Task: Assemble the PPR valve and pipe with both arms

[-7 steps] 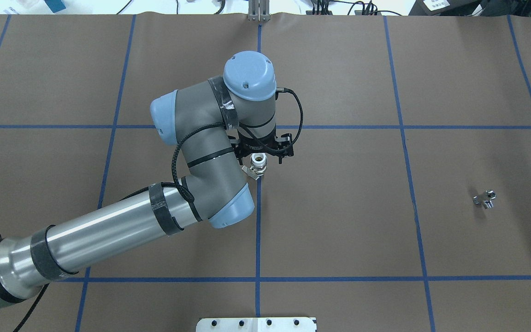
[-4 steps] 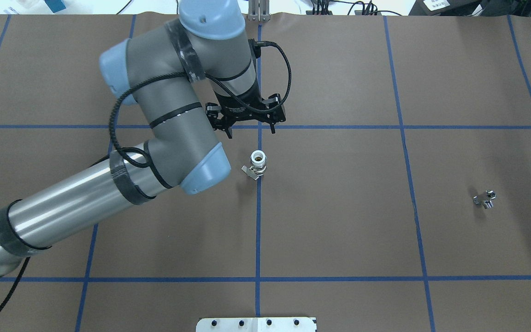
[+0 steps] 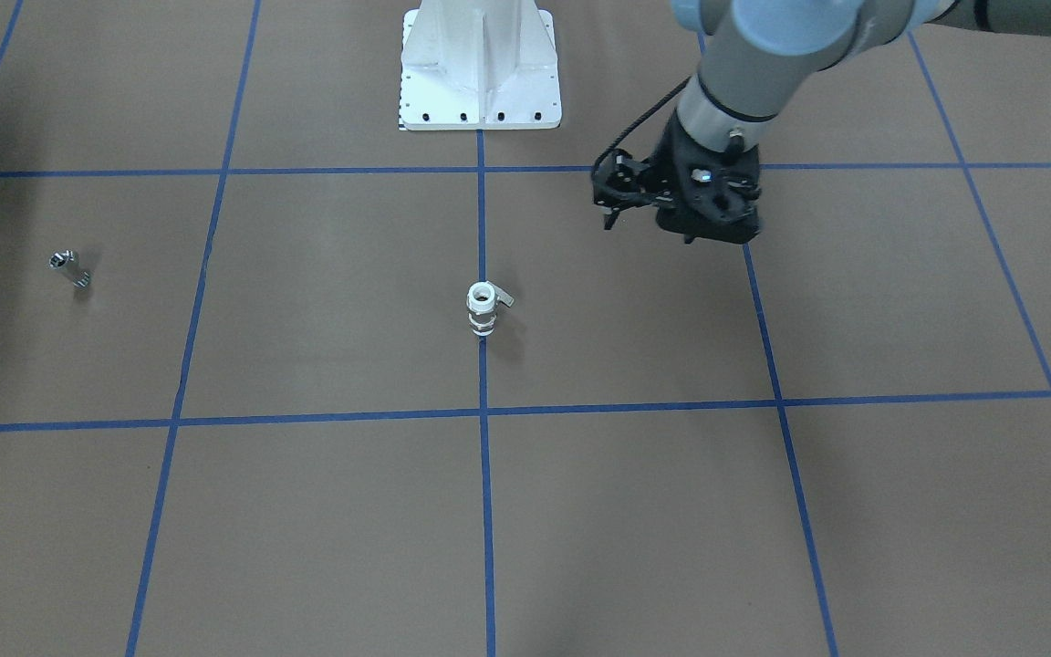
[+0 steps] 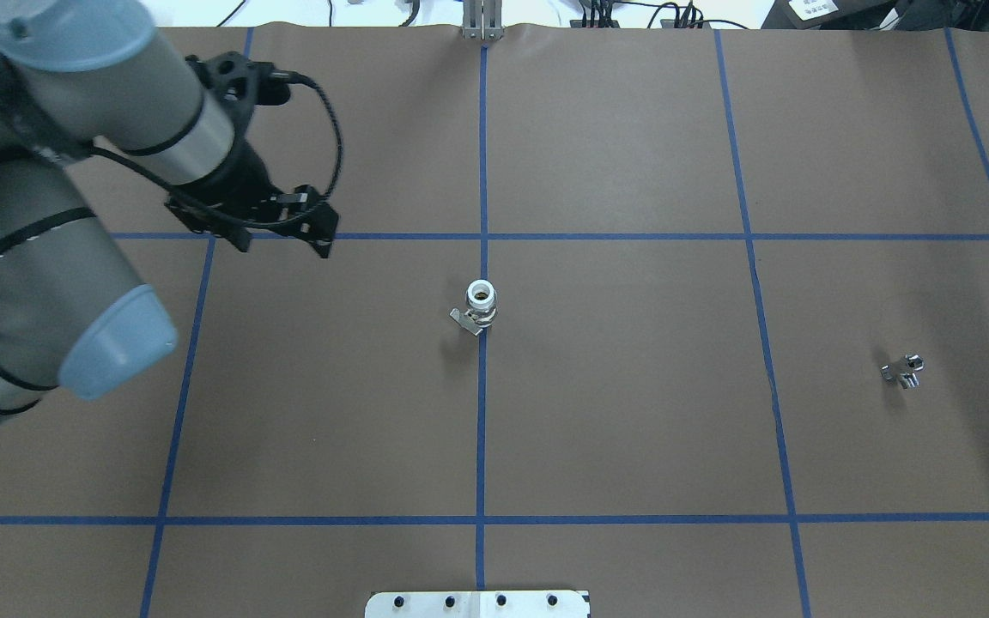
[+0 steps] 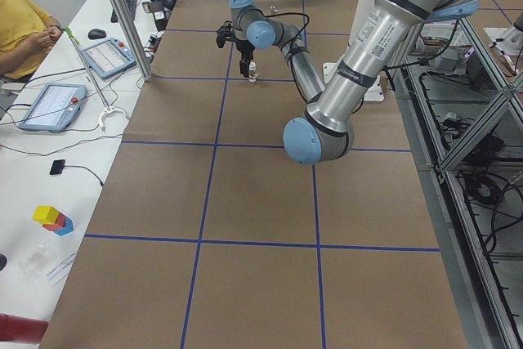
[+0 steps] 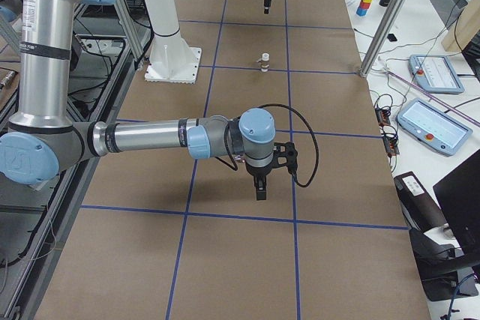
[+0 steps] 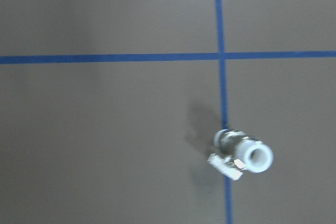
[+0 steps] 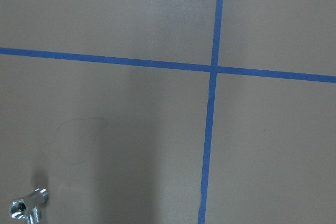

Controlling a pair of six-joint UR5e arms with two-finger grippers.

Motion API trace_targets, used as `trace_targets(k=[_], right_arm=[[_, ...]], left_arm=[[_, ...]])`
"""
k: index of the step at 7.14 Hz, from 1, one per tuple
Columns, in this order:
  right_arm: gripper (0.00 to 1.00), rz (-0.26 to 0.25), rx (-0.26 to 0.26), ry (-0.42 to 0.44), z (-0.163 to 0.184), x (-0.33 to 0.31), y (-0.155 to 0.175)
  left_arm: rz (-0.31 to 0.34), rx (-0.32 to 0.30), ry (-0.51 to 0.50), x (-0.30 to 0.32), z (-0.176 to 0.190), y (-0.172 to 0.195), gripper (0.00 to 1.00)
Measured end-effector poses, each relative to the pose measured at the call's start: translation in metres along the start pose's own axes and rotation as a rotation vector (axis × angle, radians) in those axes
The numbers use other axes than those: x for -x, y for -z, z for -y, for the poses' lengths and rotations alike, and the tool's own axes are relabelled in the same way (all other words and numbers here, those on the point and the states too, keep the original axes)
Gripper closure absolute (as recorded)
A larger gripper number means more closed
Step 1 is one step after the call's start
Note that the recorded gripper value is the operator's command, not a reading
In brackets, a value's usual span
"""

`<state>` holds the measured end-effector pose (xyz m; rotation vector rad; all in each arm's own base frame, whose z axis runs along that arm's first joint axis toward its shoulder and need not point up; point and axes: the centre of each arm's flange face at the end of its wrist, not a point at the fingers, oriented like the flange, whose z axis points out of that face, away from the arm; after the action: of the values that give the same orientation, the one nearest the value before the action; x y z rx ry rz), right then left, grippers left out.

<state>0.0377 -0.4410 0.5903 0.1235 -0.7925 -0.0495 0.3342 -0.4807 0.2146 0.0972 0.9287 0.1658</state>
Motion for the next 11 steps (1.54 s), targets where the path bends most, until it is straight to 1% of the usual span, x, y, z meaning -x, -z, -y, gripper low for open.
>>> trace_targets(k=[2, 4, 6, 7, 8, 11], right_arm=[[0.0, 0.005, 0.002, 0.004, 0.001, 0.004, -0.003], [0.0, 0.01, 0.009, 0.012, 0.001, 0.008, -0.006], [0.0, 0.034, 0.01, 0.016, 0.001, 0.012, -0.005], [0.0, 0.04, 0.009, 0.017, 0.001, 0.013, -0.005], [0.0, 0.042, 0.009, 0.018, 0.001, 0.014, -0.004], [0.0, 0.046, 0.009, 0.015, 0.002, 0.016, -0.004]], left_arm=[[0.066, -0.001, -0.128, 0.091, -0.023, 0.013, 0.01], [0.111, -0.016, -0.203, 0.159, -0.042, 0.038, 0.01], [0.145, -0.064, -0.2, 0.217, -0.051, 0.079, 0.01], [0.134, -0.086, -0.182, 0.237, -0.051, 0.099, 0.01], [0.115, -0.095, -0.172, 0.249, -0.051, 0.11, 0.01], [0.104, -0.083, -0.156, 0.263, -0.057, 0.111, 0.01]])
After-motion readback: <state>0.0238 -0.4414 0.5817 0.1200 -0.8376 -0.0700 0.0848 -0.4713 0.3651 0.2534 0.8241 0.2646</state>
